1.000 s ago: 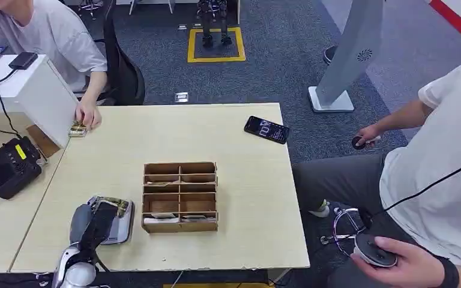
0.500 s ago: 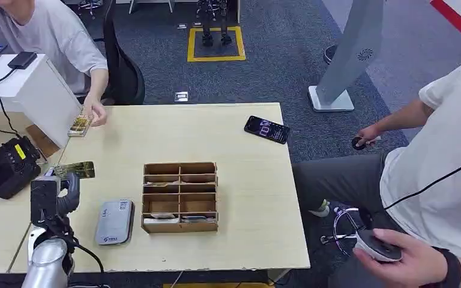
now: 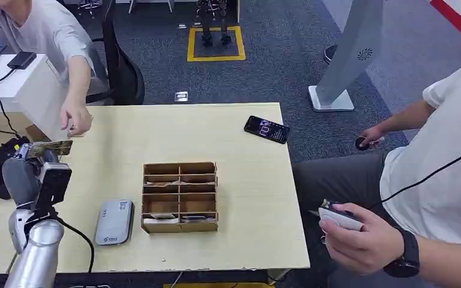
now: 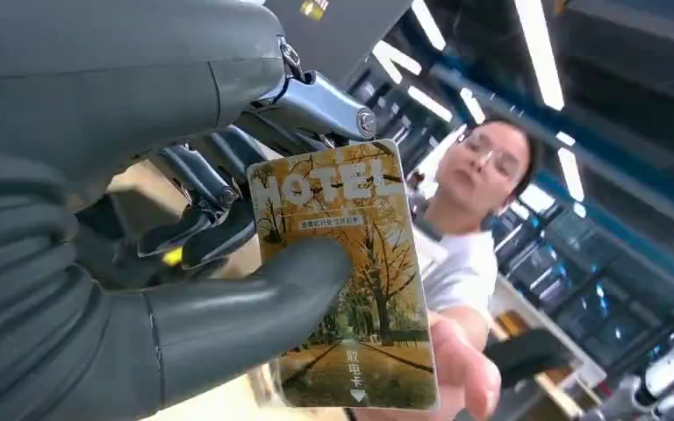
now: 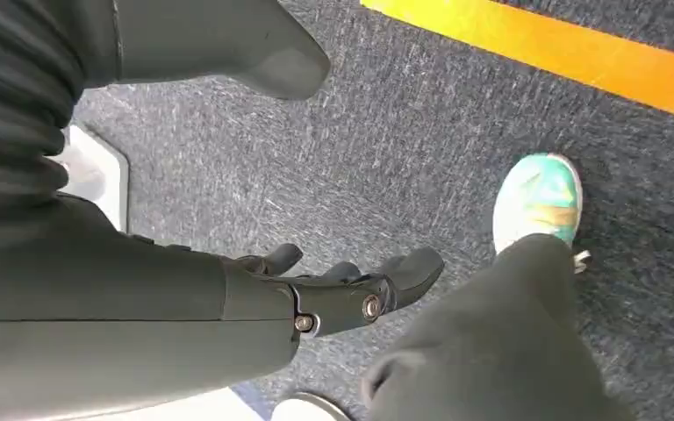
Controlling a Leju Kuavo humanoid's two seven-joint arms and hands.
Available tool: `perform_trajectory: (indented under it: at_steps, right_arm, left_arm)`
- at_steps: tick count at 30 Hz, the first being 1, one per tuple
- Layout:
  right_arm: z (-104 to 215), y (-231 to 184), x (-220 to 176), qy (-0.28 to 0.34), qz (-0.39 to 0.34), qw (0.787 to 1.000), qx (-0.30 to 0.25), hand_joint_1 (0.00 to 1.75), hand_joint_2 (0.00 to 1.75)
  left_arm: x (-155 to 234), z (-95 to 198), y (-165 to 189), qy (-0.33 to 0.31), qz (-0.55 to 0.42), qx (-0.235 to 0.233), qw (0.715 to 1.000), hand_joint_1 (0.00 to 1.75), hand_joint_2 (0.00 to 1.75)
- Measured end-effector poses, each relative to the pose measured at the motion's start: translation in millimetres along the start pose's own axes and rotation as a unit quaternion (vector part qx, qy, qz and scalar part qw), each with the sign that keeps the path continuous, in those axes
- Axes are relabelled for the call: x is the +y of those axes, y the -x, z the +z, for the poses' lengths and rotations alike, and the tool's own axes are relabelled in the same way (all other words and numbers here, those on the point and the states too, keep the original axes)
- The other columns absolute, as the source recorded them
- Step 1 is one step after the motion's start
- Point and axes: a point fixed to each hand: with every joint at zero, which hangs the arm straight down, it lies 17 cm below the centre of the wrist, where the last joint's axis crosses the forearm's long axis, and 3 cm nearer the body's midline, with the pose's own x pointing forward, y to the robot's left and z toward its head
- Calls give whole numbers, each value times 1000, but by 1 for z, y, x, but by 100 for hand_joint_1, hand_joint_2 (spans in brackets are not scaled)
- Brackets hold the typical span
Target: Pass the card to the sensor for recognition and then transmit it.
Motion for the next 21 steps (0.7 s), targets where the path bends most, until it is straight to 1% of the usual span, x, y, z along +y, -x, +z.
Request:
perform_trajectory:
  at_steps: [4, 8, 14, 15, 20, 21]
  right_arm:
    - [-1, -3, -1, -1, 6, 1000, -3, 0, 175]
    - [-1, -2, 0, -4, 11, 1000, -1, 0, 175]
    - [0, -3, 2, -8, 15, 1000, -2, 0, 175]
    - [-1, -3, 2, -8, 15, 1000, -2, 0, 175]
    - [0, -4, 4, -9, 17, 1000, -3, 0, 175]
    - [0, -4, 4, -9, 17, 1000, -3, 0, 175]
  left_arm:
    - [8, -8, -3, -15, -41, -27, 999, 175, 175]
    - [9, -13, -3, -14, -65, -43, 997, 175, 175]
    - [8, -24, -2, -14, -69, -44, 997, 175, 175]
    - [7, -25, -2, -14, -68, -44, 997, 0, 175]
    - [5, -27, 2, -9, -50, -31, 998, 0, 175]
    - [3, -28, 5, -4, -40, -20, 999, 0, 175]
